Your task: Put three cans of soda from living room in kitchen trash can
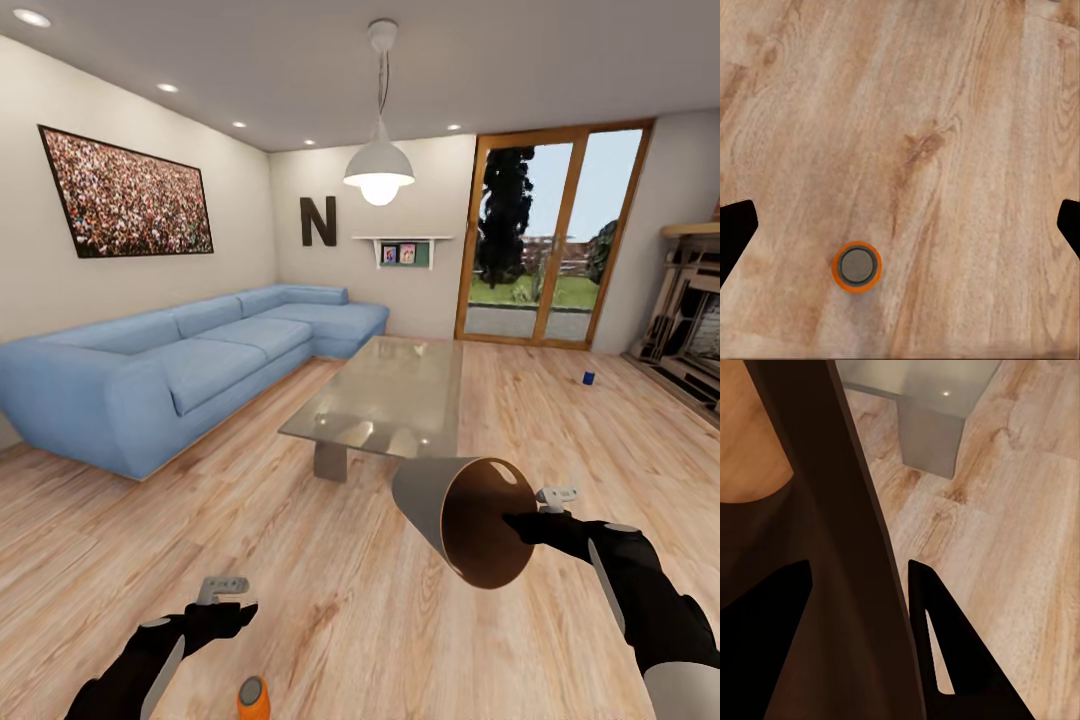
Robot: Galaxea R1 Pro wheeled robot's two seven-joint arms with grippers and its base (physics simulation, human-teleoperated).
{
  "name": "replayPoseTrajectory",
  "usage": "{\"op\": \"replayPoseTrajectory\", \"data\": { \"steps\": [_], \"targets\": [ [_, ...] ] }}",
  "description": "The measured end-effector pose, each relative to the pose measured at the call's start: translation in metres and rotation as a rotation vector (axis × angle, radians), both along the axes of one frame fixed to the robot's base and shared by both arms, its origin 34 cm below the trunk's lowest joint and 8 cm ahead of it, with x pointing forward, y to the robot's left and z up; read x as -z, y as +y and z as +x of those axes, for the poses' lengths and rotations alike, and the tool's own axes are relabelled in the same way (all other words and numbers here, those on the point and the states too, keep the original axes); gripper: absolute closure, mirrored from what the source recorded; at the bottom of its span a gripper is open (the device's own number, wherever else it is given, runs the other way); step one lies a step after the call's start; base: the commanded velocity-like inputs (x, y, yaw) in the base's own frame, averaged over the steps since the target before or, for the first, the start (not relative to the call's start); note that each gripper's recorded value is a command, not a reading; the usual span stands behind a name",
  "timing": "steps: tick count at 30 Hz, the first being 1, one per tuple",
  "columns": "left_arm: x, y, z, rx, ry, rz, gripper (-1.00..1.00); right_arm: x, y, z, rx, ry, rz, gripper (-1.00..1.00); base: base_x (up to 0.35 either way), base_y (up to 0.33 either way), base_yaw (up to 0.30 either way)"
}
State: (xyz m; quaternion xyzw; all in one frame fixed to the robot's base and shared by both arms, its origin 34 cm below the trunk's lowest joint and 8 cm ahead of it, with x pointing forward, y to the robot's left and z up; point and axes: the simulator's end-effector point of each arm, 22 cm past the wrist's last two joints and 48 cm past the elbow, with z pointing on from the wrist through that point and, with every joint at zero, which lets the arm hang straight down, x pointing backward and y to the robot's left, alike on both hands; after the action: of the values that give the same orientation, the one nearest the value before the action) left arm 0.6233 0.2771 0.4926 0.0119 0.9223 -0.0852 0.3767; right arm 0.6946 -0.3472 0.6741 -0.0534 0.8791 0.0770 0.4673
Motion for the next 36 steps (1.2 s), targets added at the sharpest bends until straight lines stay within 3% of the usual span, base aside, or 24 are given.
{"op": "replayPoseTrajectory", "data": {
  "steps": [24,36],
  "targets": [
    [0.055,0.001,-0.013,-0.003,0.003,0.000,-1.00,0.048,0.001,-0.010,-0.002,-0.009,-0.003,1.00,0.000,0.000,0.000],
    [0.075,0.004,-0.013,-0.008,-0.043,0.003,-1.00,0.074,0.001,-0.016,-0.003,-0.010,-0.004,1.00,0.000,0.000,0.000]
  ]
}}
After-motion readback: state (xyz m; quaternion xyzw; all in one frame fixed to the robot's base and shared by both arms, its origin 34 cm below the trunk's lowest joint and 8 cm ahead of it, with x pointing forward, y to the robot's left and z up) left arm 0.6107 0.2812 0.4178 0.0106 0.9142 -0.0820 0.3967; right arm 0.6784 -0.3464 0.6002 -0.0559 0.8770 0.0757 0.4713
